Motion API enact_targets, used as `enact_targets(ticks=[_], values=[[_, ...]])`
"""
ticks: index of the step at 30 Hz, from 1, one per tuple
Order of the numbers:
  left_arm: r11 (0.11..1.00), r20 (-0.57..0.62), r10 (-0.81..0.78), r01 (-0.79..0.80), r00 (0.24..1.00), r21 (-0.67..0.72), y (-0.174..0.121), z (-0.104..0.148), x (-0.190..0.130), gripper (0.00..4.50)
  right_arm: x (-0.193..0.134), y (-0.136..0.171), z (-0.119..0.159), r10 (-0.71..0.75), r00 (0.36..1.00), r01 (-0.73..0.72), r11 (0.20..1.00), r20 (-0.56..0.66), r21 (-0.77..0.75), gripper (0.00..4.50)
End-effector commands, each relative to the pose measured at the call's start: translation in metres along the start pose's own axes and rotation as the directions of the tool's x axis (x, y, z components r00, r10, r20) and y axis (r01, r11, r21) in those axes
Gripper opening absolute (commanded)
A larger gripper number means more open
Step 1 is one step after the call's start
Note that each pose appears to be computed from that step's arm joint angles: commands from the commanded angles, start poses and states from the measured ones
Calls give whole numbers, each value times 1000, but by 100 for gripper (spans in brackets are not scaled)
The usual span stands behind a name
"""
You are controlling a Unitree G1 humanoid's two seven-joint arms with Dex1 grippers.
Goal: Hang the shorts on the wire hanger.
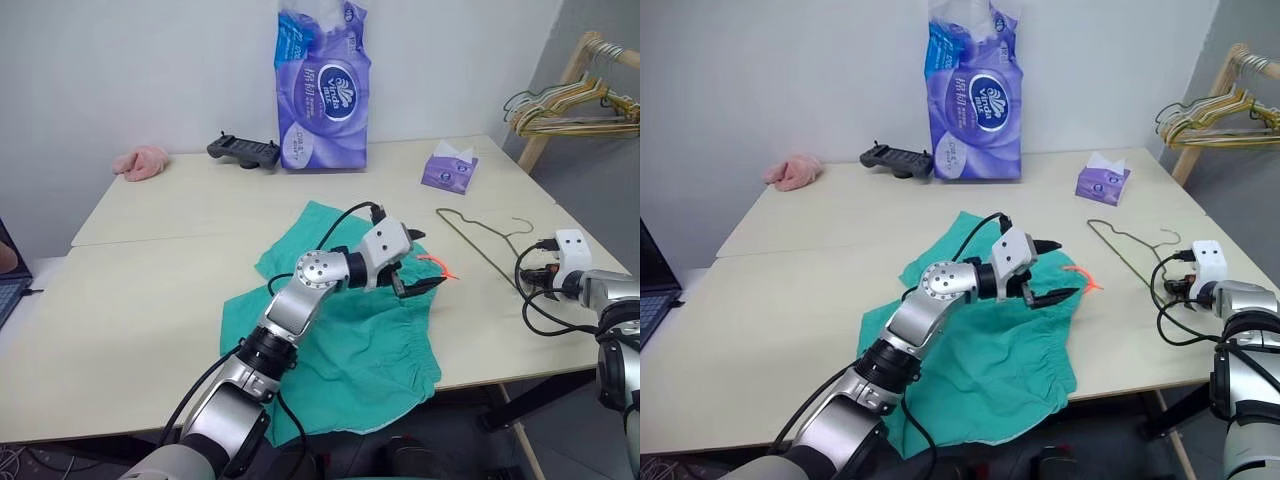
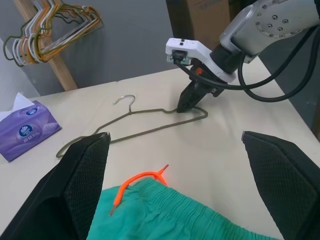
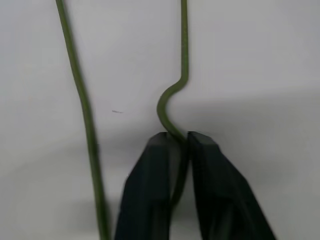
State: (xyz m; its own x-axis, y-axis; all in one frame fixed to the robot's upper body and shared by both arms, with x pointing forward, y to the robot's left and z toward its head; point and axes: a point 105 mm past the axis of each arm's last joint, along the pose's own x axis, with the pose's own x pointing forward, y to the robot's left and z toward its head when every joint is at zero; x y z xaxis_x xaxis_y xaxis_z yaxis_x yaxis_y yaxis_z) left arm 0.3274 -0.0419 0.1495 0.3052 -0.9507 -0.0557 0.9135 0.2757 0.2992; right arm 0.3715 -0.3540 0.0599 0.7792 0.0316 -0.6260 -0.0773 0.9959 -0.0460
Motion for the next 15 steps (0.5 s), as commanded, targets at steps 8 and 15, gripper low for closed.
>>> enact_targets(ticks=[8,15], values=[[997,24,55,-56,998,54,21,15,-9,450,-8,-9,31,-60,995,79,964,81,-255,2],[991,23,123,-124,992,40,67,32,-44,450,-40,2,114,-56,919,348,581,391,-736,2]])
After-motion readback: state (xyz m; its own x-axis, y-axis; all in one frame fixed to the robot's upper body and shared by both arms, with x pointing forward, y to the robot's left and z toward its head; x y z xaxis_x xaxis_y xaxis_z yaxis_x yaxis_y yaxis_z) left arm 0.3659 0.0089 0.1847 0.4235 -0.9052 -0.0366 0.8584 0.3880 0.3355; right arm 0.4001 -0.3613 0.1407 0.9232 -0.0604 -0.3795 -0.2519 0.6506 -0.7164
